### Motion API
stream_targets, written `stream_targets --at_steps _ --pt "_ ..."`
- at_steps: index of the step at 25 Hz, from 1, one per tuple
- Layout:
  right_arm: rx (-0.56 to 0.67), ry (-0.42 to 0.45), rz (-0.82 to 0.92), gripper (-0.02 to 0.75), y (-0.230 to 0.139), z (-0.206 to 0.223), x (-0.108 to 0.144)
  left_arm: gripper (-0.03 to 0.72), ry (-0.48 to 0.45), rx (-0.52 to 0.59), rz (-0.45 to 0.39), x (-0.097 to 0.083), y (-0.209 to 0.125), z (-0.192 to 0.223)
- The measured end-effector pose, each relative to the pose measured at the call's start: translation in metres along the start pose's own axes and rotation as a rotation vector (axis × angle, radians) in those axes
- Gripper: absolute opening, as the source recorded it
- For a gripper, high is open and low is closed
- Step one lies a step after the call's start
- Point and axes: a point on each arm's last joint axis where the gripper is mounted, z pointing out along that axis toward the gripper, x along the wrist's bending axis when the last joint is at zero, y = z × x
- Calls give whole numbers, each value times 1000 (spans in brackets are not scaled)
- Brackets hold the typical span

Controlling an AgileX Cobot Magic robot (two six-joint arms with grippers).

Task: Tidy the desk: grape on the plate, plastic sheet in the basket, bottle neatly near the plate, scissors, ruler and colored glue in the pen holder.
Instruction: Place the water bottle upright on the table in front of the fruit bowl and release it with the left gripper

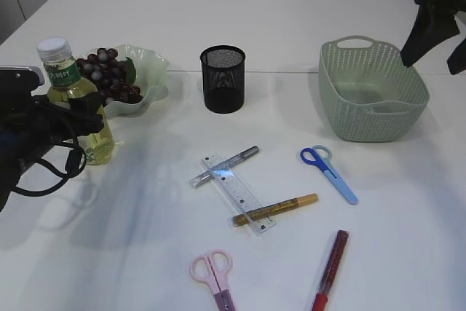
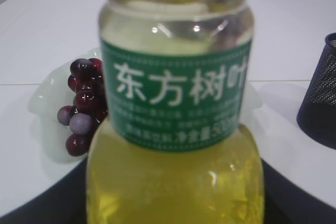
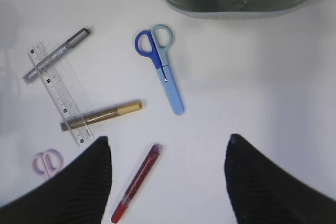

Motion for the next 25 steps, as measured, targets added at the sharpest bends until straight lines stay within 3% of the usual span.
stream_targets --at_steps 8,15,25 --pt "0 0 0 524 0 0 0 449 -25 4 15 -2 -1 0" --pt "0 0 0 524 0 0 0 567 1 0 1 0 -1 0" --pt "0 0 0 524 0 0 0 576 6 -28 -4 0 7 -1"
